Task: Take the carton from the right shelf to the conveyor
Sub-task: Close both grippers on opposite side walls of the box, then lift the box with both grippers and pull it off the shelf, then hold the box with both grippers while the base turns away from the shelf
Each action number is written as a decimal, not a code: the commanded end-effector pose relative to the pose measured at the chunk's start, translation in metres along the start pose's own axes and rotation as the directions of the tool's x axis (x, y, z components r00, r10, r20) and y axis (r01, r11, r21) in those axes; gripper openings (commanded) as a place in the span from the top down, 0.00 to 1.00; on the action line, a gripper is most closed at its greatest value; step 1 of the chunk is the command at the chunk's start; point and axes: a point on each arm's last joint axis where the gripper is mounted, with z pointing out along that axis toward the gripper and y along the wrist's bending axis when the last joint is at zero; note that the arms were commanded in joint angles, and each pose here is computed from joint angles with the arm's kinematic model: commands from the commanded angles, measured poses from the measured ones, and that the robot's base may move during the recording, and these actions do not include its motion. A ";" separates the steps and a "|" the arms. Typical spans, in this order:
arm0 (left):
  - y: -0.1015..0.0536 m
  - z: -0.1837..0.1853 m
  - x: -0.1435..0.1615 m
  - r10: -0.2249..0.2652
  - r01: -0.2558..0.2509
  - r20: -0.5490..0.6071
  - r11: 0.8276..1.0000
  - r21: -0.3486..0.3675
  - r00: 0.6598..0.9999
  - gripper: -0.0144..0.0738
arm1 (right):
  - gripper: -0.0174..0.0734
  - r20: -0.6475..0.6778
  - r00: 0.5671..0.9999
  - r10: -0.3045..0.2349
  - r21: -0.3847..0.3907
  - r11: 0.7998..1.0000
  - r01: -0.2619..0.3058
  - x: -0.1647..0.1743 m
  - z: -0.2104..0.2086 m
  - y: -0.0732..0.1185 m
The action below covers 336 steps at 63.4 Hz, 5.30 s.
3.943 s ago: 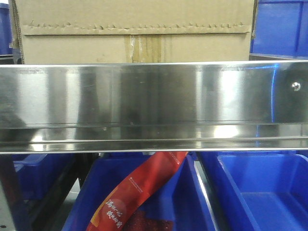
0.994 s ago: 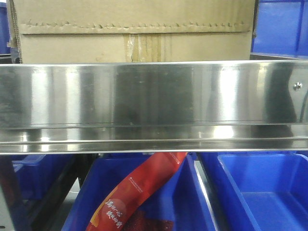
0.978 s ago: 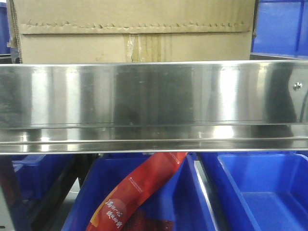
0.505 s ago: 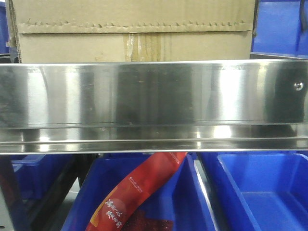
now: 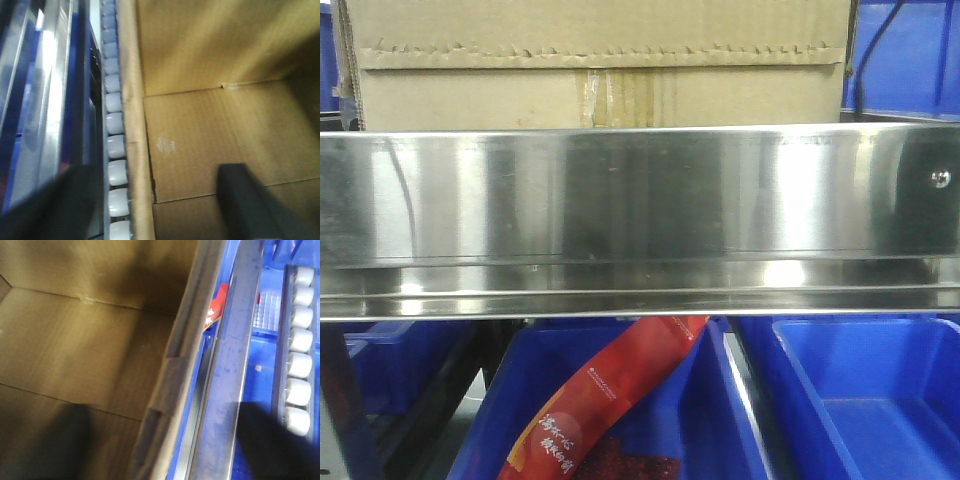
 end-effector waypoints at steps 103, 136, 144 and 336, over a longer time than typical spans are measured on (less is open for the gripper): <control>-0.025 -0.141 0.060 0.088 -0.092 0.036 0.987 0.131 0.995 0.86 | 0.89 0.122 0.990 -0.069 -0.033 0.997 0.074 0.102 -0.152 0.041; -0.025 -0.141 0.060 0.088 -0.092 0.036 0.987 0.131 0.995 0.86 | 0.89 0.128 0.989 -0.069 -0.033 0.997 0.073 0.101 -0.152 0.041; -0.026 -0.140 0.060 0.089 -0.092 0.034 0.987 0.130 0.995 0.86 | 0.89 0.137 0.988 -0.068 -0.033 0.997 0.073 0.101 -0.152 0.042; -0.027 -0.140 0.056 0.089 -0.098 0.078 0.986 0.133 0.993 0.86 | 0.89 0.145 0.987 -0.063 -0.045 0.997 0.070 0.100 -0.153 0.043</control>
